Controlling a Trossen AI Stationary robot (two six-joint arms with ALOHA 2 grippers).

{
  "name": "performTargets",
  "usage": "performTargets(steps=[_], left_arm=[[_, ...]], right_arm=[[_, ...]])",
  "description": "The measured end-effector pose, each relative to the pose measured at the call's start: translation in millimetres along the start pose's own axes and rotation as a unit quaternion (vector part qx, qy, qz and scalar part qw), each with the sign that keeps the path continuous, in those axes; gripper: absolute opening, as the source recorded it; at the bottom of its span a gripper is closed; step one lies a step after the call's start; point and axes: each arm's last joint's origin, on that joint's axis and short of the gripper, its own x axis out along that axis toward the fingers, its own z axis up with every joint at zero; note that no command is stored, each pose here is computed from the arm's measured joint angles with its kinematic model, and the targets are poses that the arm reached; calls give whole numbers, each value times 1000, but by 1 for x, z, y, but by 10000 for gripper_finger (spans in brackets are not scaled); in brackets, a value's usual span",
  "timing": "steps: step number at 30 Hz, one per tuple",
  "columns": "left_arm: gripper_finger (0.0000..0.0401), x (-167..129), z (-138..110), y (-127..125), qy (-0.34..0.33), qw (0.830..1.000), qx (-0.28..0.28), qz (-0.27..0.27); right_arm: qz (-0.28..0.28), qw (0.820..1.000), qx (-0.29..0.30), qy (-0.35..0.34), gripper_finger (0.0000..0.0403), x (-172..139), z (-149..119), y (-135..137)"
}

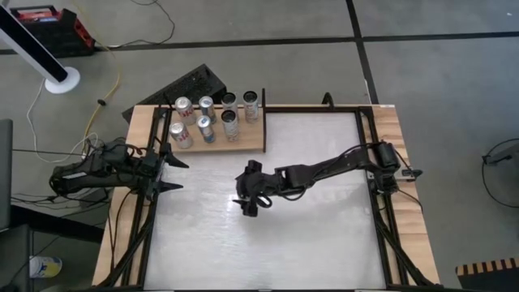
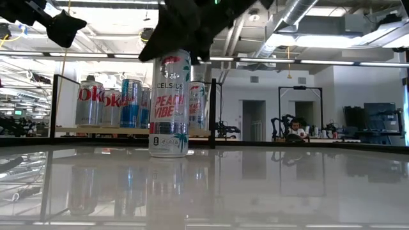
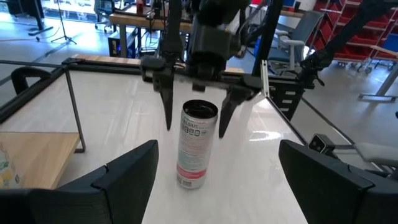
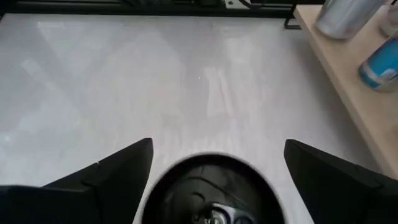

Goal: Place canned beverage on shelf
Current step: Put the white and pink soda can aligned with the other white and pink soda can on the shelf

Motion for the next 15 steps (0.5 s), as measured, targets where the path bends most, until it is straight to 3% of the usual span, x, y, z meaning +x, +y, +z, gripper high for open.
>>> performTargets(steps=[8,15], left_arm=[[318,0,0,0,-1,1000,0,0],[318,0,0,0,0,1000,-1,0]], right_arm=[[0,998,-16,55,387,-24,30,4],[4,996,-28,82,384,-31,31,13]])
